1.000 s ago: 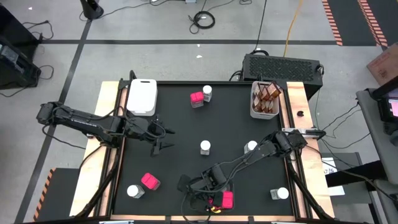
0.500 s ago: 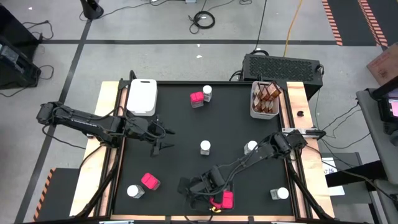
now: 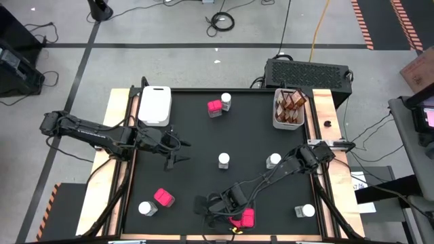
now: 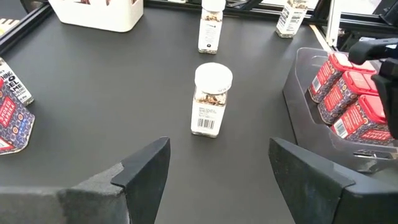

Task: Sort spices by type
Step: Put the red seasoning can into the black bin

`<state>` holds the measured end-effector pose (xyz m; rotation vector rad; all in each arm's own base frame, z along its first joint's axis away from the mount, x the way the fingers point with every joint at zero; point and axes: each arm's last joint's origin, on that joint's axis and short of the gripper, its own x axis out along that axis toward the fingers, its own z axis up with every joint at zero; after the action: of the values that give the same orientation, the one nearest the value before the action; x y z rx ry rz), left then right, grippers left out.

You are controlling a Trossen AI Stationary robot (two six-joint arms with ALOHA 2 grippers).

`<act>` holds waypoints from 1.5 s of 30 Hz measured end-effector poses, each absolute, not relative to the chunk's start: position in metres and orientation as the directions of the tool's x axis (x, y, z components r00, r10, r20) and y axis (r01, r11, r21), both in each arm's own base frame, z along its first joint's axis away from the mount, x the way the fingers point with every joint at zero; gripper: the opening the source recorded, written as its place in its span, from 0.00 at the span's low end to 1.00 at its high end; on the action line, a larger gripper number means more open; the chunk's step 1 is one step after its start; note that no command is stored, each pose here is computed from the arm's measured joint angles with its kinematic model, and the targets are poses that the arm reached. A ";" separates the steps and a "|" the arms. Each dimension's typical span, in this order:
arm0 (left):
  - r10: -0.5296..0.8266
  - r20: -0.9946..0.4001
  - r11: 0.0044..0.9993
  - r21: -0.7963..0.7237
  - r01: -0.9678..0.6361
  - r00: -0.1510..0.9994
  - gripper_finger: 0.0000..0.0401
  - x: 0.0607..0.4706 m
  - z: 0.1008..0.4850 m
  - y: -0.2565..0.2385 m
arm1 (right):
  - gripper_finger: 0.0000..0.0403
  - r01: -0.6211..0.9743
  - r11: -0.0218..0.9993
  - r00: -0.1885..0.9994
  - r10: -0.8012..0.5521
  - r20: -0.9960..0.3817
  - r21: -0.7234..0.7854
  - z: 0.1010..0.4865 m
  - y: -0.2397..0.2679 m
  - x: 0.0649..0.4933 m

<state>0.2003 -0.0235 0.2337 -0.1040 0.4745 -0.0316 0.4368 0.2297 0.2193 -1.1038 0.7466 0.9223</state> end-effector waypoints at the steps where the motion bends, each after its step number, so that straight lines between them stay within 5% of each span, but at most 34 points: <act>1: -0.055 -0.455 0.994 -0.107 0.006 0.889 0.69 0.200 0.234 -0.024 | 0.00 -0.889 0.170 0.455 0.225 -0.861 -0.425 0.222 0.230 0.436; 10: -0.114 -0.526 0.990 -0.127 0.054 0.843 0.69 0.200 0.259 -0.026 | 0.00 -0.833 0.358 0.516 0.228 -0.826 -0.422 0.282 0.204 0.420; 20: -0.245 -0.676 0.969 -0.196 0.152 0.695 0.69 0.177 0.312 -0.046 | 0.00 -0.741 0.646 0.347 0.136 -0.928 -0.183 0.317 0.175 0.374; 29: -0.366 -0.727 0.924 -0.209 0.320 0.582 0.69 0.187 0.299 -0.094 | 0.00 -0.675 0.715 0.408 0.159 -0.899 -0.180 0.298 0.159 0.342; 45: -0.347 -0.854 0.885 -0.163 0.436 0.386 0.69 0.202 0.242 -0.167 | 0.00 -0.571 0.786 0.625 0.231 -0.745 -0.236 0.279 0.142 0.307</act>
<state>0.2022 -0.1674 0.2420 0.0937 1.0632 -0.4993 0.3075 0.1421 0.2787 -0.4854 0.7659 0.4816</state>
